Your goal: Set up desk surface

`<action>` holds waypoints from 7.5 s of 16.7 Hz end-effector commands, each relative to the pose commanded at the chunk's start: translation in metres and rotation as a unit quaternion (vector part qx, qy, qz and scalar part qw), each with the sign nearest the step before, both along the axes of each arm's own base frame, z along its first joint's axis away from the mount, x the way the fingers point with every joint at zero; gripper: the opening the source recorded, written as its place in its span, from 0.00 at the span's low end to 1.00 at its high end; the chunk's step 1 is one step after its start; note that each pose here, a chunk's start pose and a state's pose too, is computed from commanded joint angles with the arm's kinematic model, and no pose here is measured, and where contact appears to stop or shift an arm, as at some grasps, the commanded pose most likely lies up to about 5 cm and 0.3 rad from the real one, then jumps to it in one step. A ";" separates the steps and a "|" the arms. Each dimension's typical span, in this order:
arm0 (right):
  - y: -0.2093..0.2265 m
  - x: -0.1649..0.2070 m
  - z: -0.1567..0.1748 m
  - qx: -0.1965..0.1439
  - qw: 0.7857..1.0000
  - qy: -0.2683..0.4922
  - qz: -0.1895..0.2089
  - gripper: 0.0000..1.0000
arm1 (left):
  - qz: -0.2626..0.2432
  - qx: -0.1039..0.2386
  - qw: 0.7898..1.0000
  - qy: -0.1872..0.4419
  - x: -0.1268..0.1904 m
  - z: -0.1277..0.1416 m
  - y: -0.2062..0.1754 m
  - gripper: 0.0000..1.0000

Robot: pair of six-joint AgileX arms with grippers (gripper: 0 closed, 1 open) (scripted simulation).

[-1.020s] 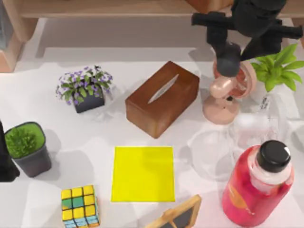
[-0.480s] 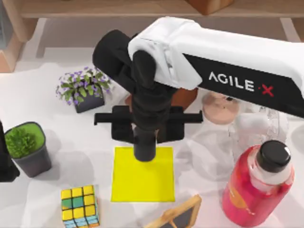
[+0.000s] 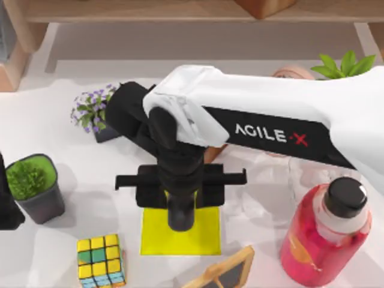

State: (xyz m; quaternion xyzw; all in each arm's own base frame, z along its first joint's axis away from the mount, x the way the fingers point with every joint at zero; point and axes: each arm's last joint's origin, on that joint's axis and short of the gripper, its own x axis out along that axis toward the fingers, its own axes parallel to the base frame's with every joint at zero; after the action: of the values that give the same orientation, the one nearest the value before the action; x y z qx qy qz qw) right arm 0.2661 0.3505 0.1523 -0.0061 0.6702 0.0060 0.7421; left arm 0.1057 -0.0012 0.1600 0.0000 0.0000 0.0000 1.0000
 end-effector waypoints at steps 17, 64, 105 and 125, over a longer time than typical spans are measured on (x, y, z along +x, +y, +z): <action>0.001 0.003 0.028 0.041 0.999 -0.032 -0.001 0.00 | 0.000 0.000 1.000 0.000 0.000 0.000 0.000 1.00; -0.001 0.008 0.018 0.085 0.994 -0.041 0.050 1.00 | 0.000 0.000 1.000 0.000 0.000 0.000 0.000 1.00; -0.530 -0.040 -0.063 -0.524 0.532 -0.475 0.466 1.00 | 0.000 0.000 1.000 0.000 0.000 0.000 0.000 1.00; -0.529 -0.016 -0.063 -0.523 0.531 -0.476 0.467 0.17 | 0.000 0.000 1.000 0.000 0.000 0.000 0.000 1.00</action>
State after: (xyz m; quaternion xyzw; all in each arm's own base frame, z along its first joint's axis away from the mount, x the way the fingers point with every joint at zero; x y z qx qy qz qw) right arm 0.2500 -0.1789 0.0892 -0.7071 0.0035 -0.0035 0.7071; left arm 0.1057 -0.0012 0.1600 0.0000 0.0000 0.0000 1.0000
